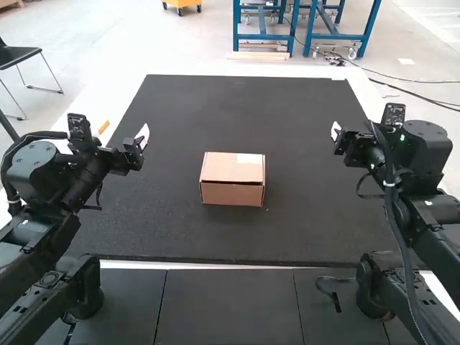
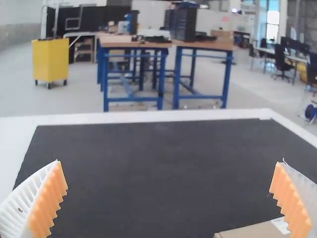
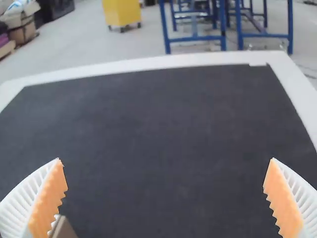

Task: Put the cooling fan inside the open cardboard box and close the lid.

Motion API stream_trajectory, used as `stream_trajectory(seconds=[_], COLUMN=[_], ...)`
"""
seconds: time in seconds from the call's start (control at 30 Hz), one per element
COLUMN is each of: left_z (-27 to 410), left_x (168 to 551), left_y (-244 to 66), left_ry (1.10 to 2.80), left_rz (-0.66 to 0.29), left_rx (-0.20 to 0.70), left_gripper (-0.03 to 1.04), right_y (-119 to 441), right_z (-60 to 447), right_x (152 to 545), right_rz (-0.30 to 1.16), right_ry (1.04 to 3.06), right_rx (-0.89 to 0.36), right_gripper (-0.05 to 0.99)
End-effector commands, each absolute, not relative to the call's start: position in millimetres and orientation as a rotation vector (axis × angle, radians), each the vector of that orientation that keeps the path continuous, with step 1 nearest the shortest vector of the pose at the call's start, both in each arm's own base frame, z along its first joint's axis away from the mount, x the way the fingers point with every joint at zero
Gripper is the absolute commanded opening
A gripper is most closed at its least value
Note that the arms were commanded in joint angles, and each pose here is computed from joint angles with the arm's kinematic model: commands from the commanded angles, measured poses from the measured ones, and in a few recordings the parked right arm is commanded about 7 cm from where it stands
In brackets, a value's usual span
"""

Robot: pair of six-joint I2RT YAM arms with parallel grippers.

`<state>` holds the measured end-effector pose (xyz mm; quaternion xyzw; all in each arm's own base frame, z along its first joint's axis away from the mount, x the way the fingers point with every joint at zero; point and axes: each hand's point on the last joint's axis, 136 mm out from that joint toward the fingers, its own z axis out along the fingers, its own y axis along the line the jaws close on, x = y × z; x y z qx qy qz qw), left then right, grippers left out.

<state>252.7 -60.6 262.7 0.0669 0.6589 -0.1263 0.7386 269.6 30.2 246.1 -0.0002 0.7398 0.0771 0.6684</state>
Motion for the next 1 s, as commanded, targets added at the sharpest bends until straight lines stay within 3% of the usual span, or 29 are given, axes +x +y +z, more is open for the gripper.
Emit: stream_trajectory(seconds=[0.0,0.4,0.8,0.97], left_z=[272,266,231,214], left_x=[247,222,237,243], left_y=[-63,-56,-32,-13], left_ry=[1.398,1.232,1.334,1.407], left_rz=[-0.294,-0.254,-0.181,-0.12], left_rx=[0.177,0.183,0.098,0.037], left_gripper=[0.97,0.97,0.97,0.97], right_y=[26,35,39,49], right_z=[250,224,210,198], right_x=[269,260,240,241], right_rz=[0.153,0.19,0.224,0.203], right_ry=[1.629,1.512,1.426,1.468], right_rx=[0.0,-0.027,-0.045,-0.116], right_gripper=[0.91,0.91,0.91,0.91])
